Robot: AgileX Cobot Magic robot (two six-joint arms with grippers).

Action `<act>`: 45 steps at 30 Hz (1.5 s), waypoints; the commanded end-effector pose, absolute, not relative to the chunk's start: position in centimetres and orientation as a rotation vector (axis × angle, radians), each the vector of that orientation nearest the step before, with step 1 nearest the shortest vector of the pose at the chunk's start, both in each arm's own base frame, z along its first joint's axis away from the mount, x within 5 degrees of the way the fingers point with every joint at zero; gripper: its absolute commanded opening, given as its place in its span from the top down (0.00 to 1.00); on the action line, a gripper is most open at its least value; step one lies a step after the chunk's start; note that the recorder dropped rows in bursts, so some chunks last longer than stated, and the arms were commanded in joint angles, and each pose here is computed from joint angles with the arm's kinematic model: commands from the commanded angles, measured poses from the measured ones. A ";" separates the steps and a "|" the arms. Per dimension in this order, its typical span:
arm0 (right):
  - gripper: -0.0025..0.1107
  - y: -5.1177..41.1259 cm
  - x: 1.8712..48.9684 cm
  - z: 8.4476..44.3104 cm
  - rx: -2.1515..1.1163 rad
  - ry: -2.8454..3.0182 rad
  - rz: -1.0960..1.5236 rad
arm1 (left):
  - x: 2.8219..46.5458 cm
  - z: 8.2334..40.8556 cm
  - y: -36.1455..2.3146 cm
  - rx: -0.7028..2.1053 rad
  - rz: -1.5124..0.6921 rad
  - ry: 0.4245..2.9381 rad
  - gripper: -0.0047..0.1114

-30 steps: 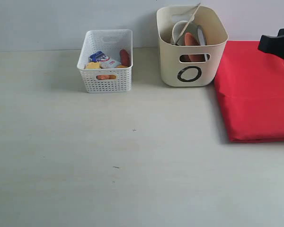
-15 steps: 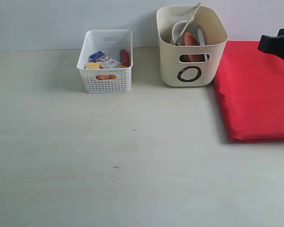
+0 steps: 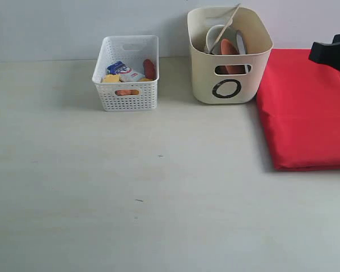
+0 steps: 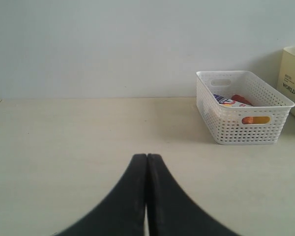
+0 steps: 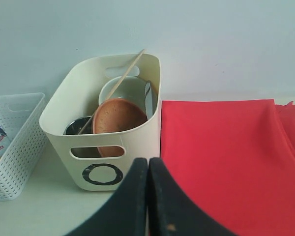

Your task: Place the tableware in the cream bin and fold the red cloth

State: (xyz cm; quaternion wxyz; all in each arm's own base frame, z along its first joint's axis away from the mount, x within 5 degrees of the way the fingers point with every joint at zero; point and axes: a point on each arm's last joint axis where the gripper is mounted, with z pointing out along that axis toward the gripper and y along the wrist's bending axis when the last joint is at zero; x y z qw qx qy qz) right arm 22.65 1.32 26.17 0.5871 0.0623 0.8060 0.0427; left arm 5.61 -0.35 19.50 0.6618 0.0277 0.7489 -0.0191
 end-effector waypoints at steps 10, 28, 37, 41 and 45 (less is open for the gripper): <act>0.98 1.3 22.6 26.2 0.139 1.872 0.097 | 5.6 19.4 -0.4 0.057 -0.046 1.690 0.96; 0.98 1.6 16.9 26.1 0.176 1.890 0.253 | 5.6 19.4 -0.4 0.057 -0.046 1.690 0.96; 0.98 1.2 12.2 24.8 0.174 1.782 0.279 | 5.6 19.4 -0.4 0.057 -0.046 1.690 0.96; 0.98 1.1 10.9 24.8 0.174 1.805 0.279 | 5.6 19.4 -0.4 0.057 -0.046 1.690 0.96; 0.98 1.0 9.9 24.7 0.175 1.830 0.278 | 5.6 19.4 -0.4 0.057 -0.046 1.690 0.96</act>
